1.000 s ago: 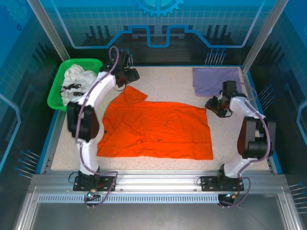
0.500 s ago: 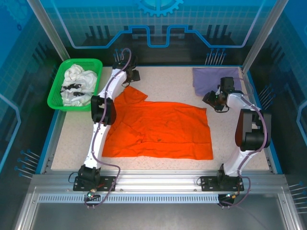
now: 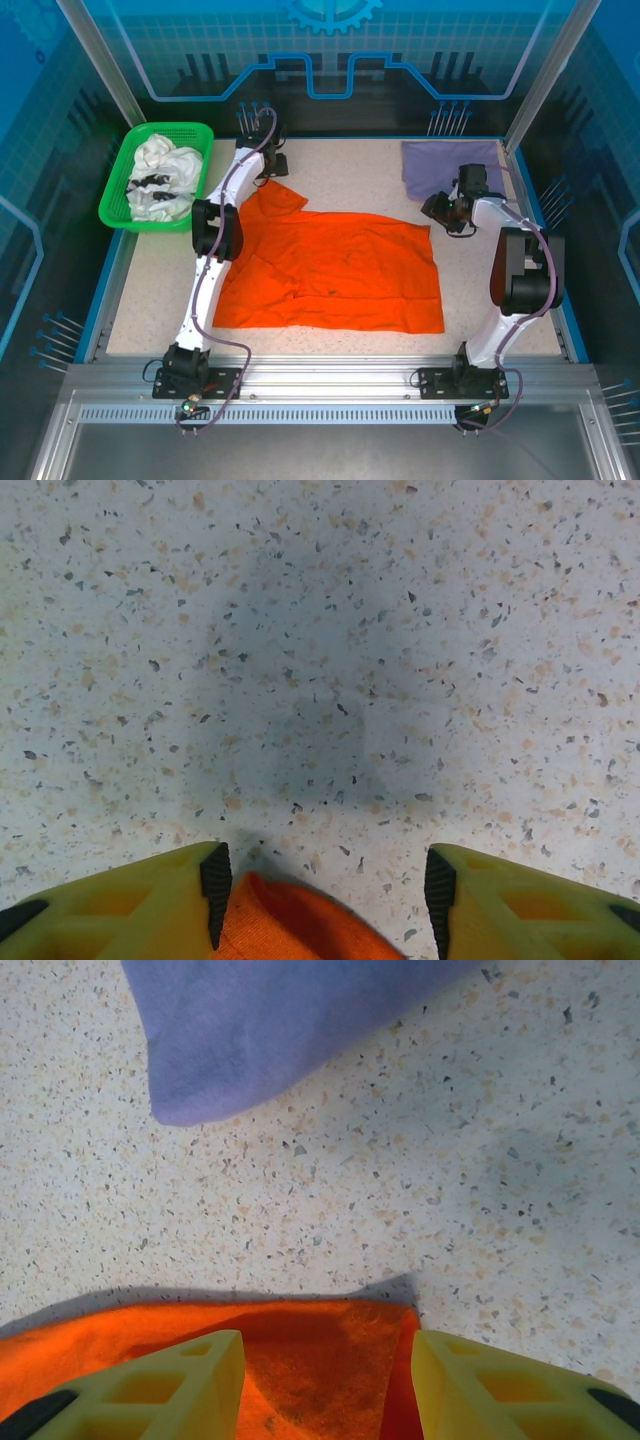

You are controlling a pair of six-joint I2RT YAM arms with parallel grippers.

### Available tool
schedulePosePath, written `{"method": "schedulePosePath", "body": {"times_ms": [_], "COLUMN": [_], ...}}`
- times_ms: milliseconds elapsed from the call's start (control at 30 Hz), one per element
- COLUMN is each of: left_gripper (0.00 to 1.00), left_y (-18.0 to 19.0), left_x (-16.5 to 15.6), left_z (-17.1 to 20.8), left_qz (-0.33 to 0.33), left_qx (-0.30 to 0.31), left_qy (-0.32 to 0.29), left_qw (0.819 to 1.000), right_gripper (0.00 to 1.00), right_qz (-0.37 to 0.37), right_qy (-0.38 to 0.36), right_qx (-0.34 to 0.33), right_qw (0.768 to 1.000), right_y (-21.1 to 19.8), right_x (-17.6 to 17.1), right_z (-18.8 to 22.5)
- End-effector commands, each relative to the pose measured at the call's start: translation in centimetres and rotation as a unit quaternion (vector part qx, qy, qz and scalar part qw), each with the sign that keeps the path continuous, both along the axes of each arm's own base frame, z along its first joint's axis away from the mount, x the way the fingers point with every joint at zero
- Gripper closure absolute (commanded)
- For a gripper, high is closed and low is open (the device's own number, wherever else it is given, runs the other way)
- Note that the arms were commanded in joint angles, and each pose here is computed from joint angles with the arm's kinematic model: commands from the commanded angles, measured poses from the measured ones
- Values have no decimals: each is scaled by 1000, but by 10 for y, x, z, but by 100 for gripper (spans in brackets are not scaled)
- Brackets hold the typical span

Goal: Fold and stack the t-shirts

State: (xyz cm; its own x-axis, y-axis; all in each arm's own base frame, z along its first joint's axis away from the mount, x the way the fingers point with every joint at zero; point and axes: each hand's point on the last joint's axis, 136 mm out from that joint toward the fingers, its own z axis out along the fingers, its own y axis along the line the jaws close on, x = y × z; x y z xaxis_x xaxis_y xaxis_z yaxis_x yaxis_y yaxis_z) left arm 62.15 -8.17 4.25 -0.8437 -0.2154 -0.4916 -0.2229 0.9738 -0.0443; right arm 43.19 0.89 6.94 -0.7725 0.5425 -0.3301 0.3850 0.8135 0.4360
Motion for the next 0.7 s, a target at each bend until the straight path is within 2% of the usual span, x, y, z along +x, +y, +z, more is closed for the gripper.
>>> {"method": "schedulePosePath", "body": {"times_ms": [0,300,533,667], "left_gripper": [46,48,53,60], "left_y": [5,5,13,16], "left_x": [-9,-20,-19,-18], "left_z": [-11,-21,-23,-25], "left_qz": [-6,-3,13,21], "left_qx": [0,-4,-4,-13], "left_qy": [26,52,52,51], "left_qw": [1000,999,999,998], "right_gripper": [52,51,51,52], "right_qz": [3,-5,-6,-7], "right_qy": [9,6,4,5], "right_qx": [12,15,17,17], "right_qw": [1000,1000,1000,1000], "right_y": [6,3,3,3], "right_x": [-1,-1,-1,1], "right_z": [-11,-10,-11,-12]}}
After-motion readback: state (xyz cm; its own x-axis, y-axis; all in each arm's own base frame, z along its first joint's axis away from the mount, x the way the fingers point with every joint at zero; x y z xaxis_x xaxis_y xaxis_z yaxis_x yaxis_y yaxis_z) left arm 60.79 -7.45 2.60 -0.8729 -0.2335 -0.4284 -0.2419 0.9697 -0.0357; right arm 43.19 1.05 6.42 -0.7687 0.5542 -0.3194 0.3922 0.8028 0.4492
